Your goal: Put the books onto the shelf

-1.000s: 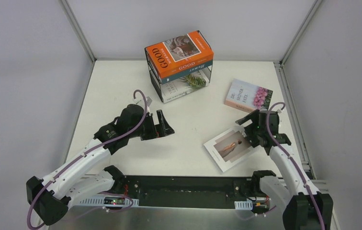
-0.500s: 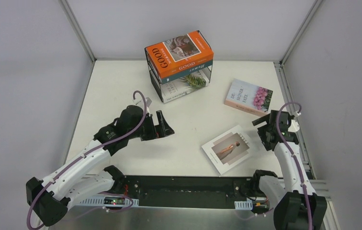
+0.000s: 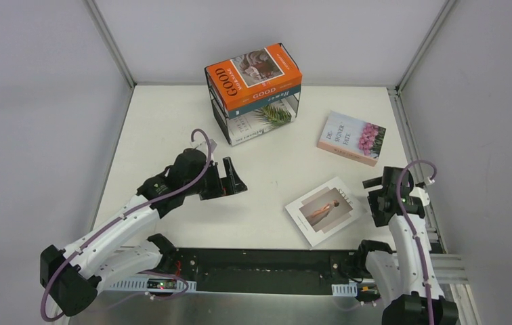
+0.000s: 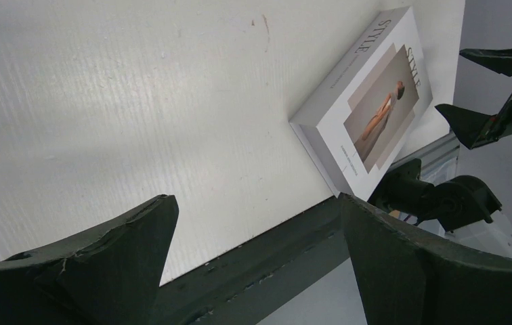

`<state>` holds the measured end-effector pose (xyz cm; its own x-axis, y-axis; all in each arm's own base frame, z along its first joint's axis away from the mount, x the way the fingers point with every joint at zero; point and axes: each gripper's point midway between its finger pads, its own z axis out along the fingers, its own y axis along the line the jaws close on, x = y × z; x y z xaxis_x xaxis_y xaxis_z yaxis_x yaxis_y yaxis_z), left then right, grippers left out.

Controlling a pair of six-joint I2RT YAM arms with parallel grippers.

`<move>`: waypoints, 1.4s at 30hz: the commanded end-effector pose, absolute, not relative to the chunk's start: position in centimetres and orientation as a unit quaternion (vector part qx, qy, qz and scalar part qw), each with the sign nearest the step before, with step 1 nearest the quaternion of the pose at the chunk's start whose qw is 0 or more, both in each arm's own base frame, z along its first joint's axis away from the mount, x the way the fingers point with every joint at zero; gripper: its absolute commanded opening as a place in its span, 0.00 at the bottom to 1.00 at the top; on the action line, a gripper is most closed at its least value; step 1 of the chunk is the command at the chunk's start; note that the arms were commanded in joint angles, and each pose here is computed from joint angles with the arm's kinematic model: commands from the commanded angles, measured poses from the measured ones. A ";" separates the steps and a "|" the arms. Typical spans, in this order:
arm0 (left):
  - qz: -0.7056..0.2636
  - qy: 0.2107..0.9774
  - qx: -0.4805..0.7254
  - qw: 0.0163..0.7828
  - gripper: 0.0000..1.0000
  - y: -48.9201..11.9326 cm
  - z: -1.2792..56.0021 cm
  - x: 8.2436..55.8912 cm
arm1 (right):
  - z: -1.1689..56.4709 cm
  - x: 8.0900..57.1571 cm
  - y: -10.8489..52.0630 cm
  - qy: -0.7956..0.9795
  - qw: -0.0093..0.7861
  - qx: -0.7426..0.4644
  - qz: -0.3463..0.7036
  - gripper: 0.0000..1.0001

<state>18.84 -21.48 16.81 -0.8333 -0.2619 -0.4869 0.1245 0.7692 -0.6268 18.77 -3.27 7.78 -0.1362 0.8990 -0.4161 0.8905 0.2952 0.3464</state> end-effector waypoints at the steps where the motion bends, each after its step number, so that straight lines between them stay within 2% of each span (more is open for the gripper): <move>1: -0.341 0.891 -0.024 0.298 0.96 -22.2 17.9 19.6 | 6.8 19.7 -0.3 0.759 0.250 0.597 0.071 0.99; 6: -0.344 0.889 -0.021 0.300 0.96 -22.5 18.5 19.9 | 7.8 23.8 4.9 0.794 0.262 0.533 0.131 0.99; 11: -0.345 0.886 -0.023 0.307 0.96 -22.2 18.7 19.7 | 10.8 30.0 11.9 0.850 0.291 0.387 0.210 0.99; 17: -0.338 0.892 -0.027 0.301 0.97 -21.8 17.5 19.4 | 12.4 33.5 18.5 0.872 0.251 0.268 0.322 0.98; 26: -0.349 0.906 -0.007 0.238 0.95 -24.4 14.2 19.6 | 11.5 28.9 9.8 0.874 0.327 0.324 0.157 0.99; 34: -0.365 0.904 0.044 0.219 0.96 -28.9 10.6 21.3 | 13.4 24.6 5.0 0.832 0.378 0.371 0.167 0.99; 38: -0.400 0.890 0.089 0.200 0.96 -33.9 9.5 20.4 | 15.2 23.8 3.8 0.821 0.400 0.374 0.161 0.99; 42: -0.453 0.860 0.168 0.162 0.94 -42.2 10.5 17.7 | 16.4 23.7 3.3 0.815 0.409 0.377 0.162 0.99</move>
